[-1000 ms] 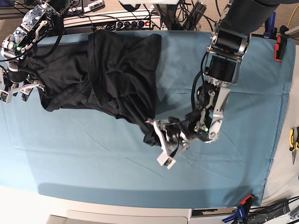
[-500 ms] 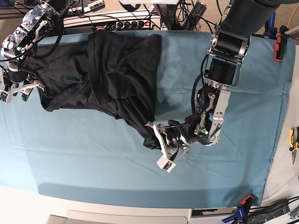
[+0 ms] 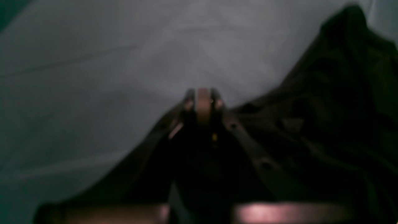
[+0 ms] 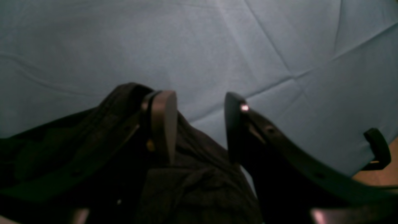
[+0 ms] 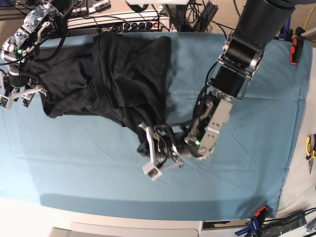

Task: Fold the T-shirt properly
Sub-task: 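Tuck the loose hem cloth under the bundle with the left gripper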

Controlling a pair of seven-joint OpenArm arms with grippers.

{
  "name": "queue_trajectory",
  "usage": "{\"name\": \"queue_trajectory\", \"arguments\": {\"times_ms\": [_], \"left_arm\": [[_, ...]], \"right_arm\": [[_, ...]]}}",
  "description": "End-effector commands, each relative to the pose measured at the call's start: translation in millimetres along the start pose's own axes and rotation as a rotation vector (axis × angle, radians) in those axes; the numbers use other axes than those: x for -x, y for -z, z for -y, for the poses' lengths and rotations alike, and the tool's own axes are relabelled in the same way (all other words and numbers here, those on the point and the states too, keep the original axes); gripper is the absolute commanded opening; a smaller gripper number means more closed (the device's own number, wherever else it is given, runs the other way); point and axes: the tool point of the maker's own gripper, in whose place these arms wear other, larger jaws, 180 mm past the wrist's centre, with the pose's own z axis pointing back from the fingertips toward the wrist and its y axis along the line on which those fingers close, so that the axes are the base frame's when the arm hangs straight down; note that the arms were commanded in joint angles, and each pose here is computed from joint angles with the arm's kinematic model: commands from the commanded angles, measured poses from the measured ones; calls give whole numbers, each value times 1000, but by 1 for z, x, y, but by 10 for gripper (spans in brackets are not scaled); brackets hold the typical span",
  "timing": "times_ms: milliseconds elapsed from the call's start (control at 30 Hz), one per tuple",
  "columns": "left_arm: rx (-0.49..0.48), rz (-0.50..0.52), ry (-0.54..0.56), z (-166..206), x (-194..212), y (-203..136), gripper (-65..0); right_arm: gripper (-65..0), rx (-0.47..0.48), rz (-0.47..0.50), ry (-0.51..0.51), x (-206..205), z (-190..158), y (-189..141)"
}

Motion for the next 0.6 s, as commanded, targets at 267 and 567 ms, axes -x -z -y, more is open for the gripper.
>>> {"name": "queue_trajectory", "arguments": {"times_ms": [267,567], "left_arm": [[-16,-49,-15,-7,19,-7,-650],[21,-203,-97,-13,64,-22,-650]], "right_arm": [[-393,7,55,-6,-16,3,-2],[-393,7,55,-6,-16,3,-2]]}}
